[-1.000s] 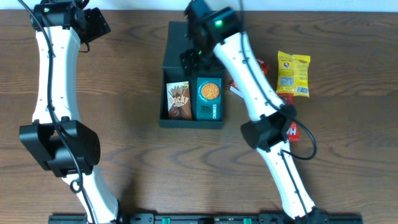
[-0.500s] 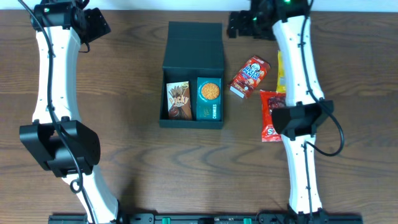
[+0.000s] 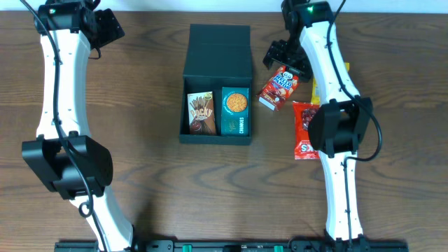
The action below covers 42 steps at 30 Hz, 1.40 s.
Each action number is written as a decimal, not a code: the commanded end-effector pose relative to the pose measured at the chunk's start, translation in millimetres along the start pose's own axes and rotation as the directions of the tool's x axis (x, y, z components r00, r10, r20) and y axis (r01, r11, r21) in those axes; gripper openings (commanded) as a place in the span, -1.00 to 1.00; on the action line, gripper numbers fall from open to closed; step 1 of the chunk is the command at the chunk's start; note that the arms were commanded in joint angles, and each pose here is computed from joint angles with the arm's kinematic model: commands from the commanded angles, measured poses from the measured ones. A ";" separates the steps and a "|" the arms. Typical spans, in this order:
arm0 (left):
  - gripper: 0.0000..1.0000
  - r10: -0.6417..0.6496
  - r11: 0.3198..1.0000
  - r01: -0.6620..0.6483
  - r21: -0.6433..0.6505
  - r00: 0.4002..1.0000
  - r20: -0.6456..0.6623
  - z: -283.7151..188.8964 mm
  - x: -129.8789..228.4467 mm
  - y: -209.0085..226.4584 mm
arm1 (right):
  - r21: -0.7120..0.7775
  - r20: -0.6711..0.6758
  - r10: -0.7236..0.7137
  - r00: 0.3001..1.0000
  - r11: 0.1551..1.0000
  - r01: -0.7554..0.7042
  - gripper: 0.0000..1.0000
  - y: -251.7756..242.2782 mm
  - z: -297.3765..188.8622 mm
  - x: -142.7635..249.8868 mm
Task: Pack container
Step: 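Grasp the red Hello Panda box with the right gripper, then lower the Hello Panda box into the black box, right gripper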
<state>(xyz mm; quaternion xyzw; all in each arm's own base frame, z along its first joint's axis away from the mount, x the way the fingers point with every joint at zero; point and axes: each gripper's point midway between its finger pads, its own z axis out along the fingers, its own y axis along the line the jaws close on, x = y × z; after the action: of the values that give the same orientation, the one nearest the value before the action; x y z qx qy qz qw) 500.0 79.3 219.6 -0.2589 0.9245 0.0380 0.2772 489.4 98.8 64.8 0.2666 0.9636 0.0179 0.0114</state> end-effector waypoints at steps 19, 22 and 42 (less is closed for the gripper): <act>0.91 0.037 0.999 -0.037 -0.007 0.999 -0.002 0.7 0.0 3.0 | 0.067 -0.041 0.087 0.995 0.994 -0.084 0.54 -2.7 59.5 20.7; 0.91 0.037 0.999 -0.037 -0.007 0.999 -0.002 0.7 0.0 3.0 | 0.055 -0.038 0.021 0.999 0.998 -0.019 0.39 -0.7 57.0 18.8; 0.91 0.036 0.999 -0.036 -0.006 0.999 0.002 0.6 -0.8 2.7 | -0.175 0.055 -0.475 0.878 0.861 0.477 0.30 78.0 -66.4 79.0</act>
<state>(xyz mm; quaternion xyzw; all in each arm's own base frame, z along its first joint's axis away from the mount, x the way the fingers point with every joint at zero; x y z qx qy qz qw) 500.8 79.4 220.1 -0.2487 0.9267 0.0409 0.2786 473.5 169.8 112.7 0.0877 0.9928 0.0731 0.0351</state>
